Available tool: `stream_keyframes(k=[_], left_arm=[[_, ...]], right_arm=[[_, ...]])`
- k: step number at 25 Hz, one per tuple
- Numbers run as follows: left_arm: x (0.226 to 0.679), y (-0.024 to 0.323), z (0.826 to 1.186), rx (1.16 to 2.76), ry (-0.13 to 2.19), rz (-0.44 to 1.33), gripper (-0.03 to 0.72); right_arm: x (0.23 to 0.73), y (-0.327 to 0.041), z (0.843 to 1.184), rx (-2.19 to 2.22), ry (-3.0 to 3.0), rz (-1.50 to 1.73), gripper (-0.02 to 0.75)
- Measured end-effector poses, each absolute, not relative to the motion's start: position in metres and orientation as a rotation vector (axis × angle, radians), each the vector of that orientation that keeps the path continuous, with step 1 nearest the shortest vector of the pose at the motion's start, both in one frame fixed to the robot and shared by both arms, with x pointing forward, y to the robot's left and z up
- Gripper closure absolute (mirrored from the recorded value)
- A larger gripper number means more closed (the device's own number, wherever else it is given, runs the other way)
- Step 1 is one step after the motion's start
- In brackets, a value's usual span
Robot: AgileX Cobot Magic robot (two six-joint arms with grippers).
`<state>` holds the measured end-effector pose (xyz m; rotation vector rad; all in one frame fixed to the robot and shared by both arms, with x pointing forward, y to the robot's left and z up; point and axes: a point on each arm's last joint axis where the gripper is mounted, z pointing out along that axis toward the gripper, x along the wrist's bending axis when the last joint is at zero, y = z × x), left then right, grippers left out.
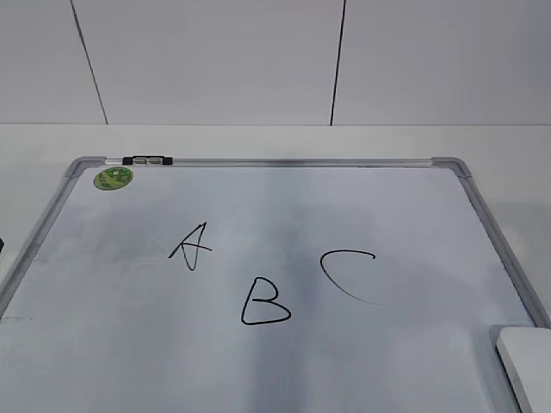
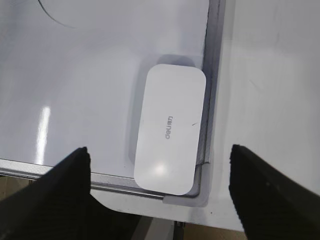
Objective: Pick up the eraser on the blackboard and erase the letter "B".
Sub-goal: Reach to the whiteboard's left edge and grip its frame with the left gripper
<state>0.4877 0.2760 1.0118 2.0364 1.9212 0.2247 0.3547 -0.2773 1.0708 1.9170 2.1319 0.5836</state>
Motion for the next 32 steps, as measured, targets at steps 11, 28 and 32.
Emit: stream_keyframes(k=[11,28,32], left_arm=[[0.509,0.274,0.977,2.073,1.959,0.159,0.183],[0.538,0.273,0.948,2.106,1.992,0.101,0.183],[0.549,0.272,0.946,2.108,1.991,0.096,0.183]], right_arm=[[0.356,-0.277,1.071,1.913,2.131,0.586,0.068],[0.356,-0.278,1.071,1.907,2.126,0.583,0.101],[0.357,-0.278,1.071,1.906,2.125,0.583,0.103]])
